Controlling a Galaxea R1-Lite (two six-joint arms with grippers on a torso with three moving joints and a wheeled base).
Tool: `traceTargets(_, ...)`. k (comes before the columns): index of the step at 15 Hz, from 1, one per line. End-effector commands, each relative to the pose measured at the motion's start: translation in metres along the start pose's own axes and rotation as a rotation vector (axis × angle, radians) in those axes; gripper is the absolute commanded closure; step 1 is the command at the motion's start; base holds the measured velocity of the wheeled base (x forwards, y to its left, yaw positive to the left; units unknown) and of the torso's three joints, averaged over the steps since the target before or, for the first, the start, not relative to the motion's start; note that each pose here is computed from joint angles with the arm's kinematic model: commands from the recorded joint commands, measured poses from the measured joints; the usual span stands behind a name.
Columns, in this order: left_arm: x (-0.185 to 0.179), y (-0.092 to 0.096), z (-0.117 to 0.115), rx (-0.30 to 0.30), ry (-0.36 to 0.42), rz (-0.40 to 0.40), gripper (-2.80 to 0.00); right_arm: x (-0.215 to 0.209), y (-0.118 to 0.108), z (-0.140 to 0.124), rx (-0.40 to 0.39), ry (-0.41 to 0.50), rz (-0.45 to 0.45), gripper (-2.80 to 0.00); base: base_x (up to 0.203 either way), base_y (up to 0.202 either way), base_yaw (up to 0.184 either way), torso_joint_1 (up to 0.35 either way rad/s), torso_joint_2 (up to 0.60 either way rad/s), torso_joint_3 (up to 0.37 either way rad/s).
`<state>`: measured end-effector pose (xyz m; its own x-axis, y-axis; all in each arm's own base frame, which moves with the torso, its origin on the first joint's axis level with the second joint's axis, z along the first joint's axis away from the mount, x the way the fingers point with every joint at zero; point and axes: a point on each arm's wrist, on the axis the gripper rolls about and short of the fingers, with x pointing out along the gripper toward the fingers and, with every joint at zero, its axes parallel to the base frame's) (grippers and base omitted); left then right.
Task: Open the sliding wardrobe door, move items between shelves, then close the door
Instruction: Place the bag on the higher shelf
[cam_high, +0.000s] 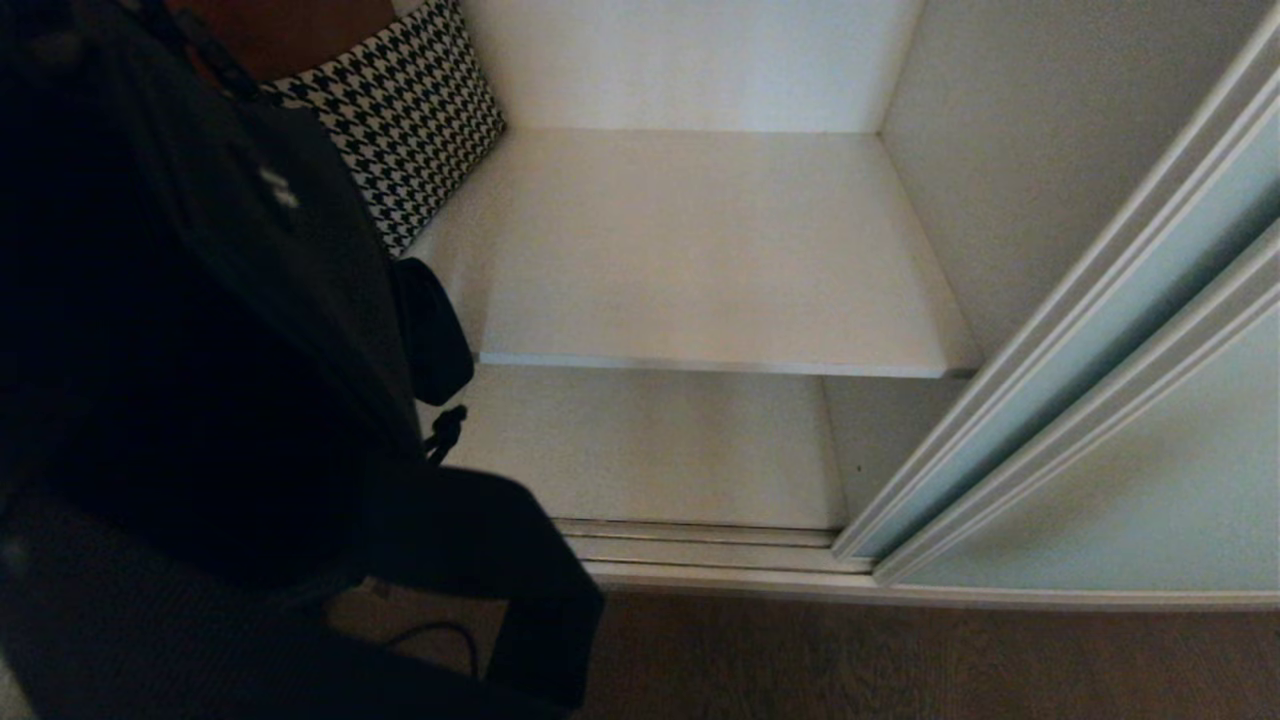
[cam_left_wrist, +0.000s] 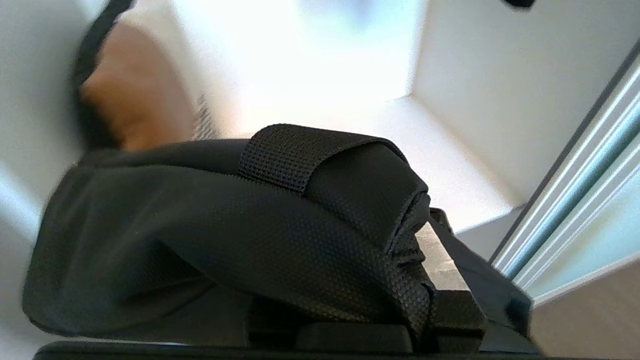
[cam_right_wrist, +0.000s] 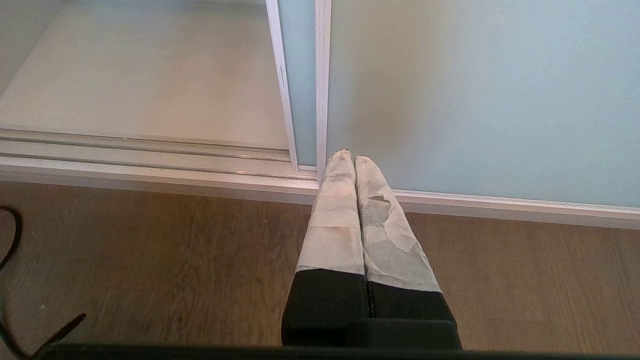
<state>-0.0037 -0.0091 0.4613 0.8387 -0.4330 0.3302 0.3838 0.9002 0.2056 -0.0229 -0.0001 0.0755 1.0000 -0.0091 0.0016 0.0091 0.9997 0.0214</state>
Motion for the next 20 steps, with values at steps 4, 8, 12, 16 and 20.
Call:
traceTargets(4, 0.121, 0.041, -0.027, -0.042, 0.02, -0.094, 0.0, 0.0, 0.0, 0.0, 0.0, 0.0, -0.002, 0.0, 0.0, 0.0, 0.0, 0.0, 0.0, 0.0)
traceTargets(8, 0.18, 0.056, -0.052, -0.029, -0.074, -0.097, 0.0, 0.0, 0.0, 0.0, 0.0, 0.001, -0.002, 0.0, 0.0, 0.0, 0.0, 0.0, 0.0, 0.0)
traceTargets(12, 0.241, 0.054, -0.089, -0.031, -0.172, -0.134, 0.0, 0.0, 0.0, 0.0, 0.0, 0.002, -0.002, 0.0, 0.0, 0.0, 0.0, 0.0, 0.0, 0.0)
traceTargets(16, 0.293, 0.052, -0.144, -0.087, -0.176, -0.129, 0.0, 0.0, 0.0, 0.0, 0.0, 0.003, -0.001, 0.0, 0.0, 0.0, 0.0, 0.0, 0.0, 0.0)
traceTargets(20, 0.321, 0.037, -0.182, -0.12, -0.145, -0.157, 0.0, 0.0, 0.0, 0.0, 0.0, 0.001, -0.002, 0.0, 0.0, 0.0, 0.0, 0.0, 0.0, 0.0)
